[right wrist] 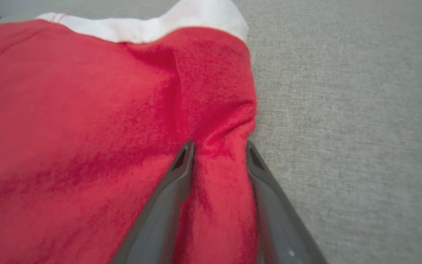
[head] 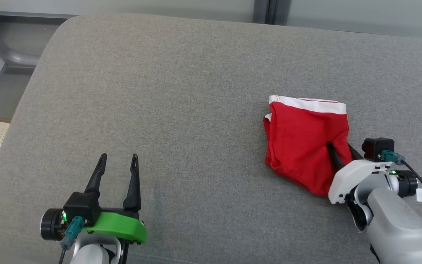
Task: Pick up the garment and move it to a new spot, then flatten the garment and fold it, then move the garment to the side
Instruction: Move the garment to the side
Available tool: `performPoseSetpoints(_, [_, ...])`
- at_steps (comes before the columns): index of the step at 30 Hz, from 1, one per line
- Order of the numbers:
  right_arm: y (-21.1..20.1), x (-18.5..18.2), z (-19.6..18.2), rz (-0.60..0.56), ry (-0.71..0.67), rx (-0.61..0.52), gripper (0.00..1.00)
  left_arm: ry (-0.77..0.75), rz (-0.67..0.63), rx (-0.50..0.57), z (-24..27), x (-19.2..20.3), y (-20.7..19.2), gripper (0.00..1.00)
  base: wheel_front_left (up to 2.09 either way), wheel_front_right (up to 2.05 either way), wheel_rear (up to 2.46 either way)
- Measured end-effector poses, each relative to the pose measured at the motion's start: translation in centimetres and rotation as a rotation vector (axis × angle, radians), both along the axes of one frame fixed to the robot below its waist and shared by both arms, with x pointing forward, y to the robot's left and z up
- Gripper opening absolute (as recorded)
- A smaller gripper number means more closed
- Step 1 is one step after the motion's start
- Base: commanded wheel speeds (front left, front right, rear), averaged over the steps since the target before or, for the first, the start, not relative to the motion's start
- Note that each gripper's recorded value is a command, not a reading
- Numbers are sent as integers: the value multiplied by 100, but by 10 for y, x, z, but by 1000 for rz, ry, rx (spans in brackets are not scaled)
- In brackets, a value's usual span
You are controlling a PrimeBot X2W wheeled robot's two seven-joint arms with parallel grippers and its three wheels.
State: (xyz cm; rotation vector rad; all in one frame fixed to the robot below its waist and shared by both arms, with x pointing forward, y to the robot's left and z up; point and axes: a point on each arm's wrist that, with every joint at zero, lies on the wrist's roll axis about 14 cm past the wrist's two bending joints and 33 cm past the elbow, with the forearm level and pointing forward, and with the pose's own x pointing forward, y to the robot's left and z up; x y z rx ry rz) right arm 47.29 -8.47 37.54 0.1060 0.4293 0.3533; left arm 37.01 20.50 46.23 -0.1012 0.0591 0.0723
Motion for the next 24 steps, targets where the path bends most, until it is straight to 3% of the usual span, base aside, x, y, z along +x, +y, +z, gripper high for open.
performPoseSetpoints(9, [-19, 24, 23, 39, -78, -73, 0, -3, -47, -8, -2, 15, -15, 100, 0, 0, 0])
performPoseSetpoints(24, [-151, 91, 72, -14, -141, -320, 0, 15, -195, -21, -25, 77, -65, 100, 0, 0, 0])
